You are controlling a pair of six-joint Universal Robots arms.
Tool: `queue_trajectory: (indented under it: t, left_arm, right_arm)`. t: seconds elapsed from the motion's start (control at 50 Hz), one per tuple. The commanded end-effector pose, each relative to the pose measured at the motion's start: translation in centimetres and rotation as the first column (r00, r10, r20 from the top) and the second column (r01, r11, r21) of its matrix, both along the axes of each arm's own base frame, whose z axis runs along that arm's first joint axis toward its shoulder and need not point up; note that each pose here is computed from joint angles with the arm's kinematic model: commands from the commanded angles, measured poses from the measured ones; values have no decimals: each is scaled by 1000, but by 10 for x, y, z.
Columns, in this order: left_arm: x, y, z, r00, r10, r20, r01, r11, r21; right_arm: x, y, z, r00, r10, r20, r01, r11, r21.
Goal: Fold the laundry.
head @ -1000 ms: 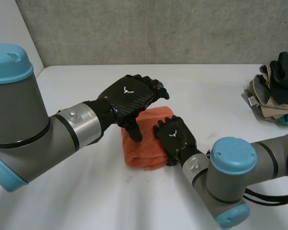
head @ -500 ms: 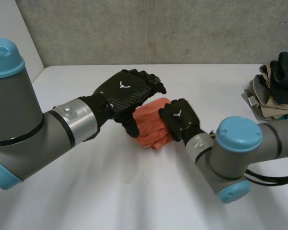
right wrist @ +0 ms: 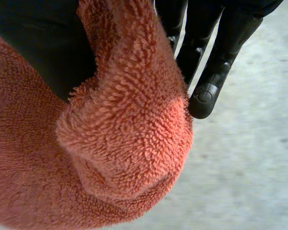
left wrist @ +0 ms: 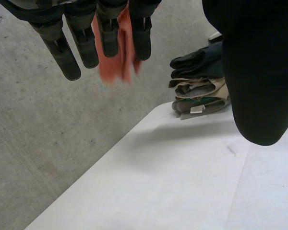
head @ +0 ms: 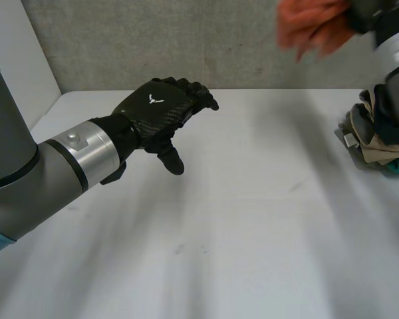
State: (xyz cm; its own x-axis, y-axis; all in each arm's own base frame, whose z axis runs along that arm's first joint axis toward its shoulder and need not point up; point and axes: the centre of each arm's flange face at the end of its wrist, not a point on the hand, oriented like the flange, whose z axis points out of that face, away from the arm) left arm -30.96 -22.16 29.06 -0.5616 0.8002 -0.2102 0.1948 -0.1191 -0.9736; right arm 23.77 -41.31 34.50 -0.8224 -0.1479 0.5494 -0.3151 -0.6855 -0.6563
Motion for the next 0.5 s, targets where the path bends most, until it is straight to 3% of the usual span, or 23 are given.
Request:
queue_trajectory:
  t: [0.02, 0.1, 0.26, 0.36, 0.5]
  left_arm:
    - [0, 1, -1, 1000, -2, 1, 2, 1000, 5]
    - [0, 2, -2, 1000, -3, 3, 2, 1000, 9]
    - [-1, 3, -2, 1000, -7, 1, 7, 1000, 6]
    - [-2, 4, -3, 1000, -10, 3, 10, 1000, 9]
    - [-2, 4, -3, 1000, -9, 4, 9, 1000, 10]
  right_arm:
    - [-89, -46, 10, 999, -29, 31, 30, 999, -37]
    - [-141, -71, -9, 998, -35, 51, 37, 999, -29]
    - [-238, -101, -119, 986, -131, 104, 111, 978, 179]
    - [-274, -95, -180, 984, -156, 87, 127, 954, 270]
    - [-278, -87, -217, 989, -132, 67, 101, 934, 344]
